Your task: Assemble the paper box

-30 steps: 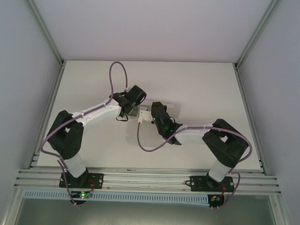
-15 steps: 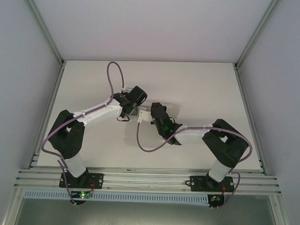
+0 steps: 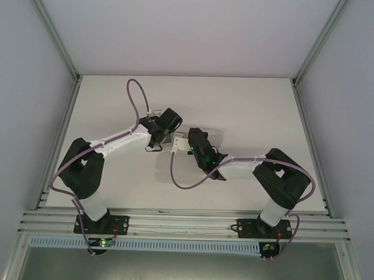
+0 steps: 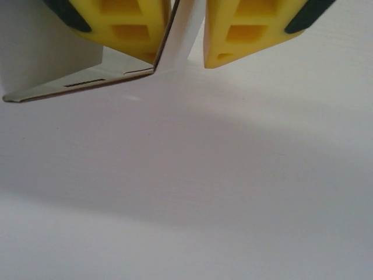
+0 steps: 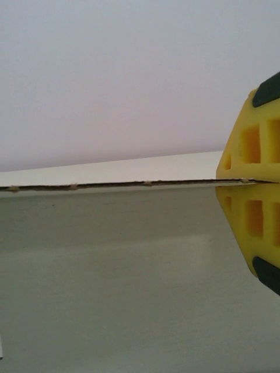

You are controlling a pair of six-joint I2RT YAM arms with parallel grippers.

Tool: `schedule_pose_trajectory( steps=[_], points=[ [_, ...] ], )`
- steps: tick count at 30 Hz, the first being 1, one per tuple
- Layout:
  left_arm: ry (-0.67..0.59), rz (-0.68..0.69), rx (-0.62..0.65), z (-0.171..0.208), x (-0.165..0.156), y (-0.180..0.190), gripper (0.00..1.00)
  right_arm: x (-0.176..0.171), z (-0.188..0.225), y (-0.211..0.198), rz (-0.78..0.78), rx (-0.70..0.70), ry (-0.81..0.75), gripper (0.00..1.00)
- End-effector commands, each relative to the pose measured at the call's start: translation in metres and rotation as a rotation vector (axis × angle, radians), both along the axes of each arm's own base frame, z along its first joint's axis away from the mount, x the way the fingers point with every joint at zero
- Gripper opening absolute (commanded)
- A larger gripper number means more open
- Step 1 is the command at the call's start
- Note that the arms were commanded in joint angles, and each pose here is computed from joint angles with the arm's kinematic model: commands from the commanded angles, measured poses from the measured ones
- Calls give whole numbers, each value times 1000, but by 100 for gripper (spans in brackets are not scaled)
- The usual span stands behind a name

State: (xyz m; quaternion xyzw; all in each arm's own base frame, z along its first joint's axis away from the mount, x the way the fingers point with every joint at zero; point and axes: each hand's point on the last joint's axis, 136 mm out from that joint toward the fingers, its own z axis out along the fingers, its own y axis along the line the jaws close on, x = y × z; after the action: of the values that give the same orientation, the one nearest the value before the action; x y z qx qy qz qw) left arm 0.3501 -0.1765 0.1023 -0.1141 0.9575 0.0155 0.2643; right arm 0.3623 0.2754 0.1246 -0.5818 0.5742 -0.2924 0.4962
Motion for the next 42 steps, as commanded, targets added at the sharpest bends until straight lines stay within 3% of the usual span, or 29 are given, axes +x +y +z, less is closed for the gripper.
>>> schedule_pose_trajectory(
  steps=[1,6,8,10,13,16,25,30,34,42],
  points=[
    [-84,-15,-67,27,-5,-8,31,4,10,-5,-33,-2,-31,0],
    [-150,-22,9,52,-27,31,62,-1,3,-7,47,-36,-6,0],
    [-179,-15,3,60,-33,47,68,0,0,-8,54,-38,8,0],
    [-209,4,-22,67,-38,66,84,1,0,-10,58,-39,4,0],
    [-236,84,-84,66,-42,101,100,3,6,-11,69,-17,-17,0],
    [-219,139,-171,47,-38,120,100,5,16,-9,82,9,-46,0],
    [-158,-33,-274,9,13,86,100,10,27,-2,133,0,-89,0],
    [-247,-277,-410,18,23,42,100,13,25,-2,127,3,-89,0],
    [-305,-500,-527,25,12,4,97,14,23,-2,122,1,-90,0],
    [-307,-695,-498,26,3,-35,84,9,14,4,135,-3,-70,0]
  ],
)
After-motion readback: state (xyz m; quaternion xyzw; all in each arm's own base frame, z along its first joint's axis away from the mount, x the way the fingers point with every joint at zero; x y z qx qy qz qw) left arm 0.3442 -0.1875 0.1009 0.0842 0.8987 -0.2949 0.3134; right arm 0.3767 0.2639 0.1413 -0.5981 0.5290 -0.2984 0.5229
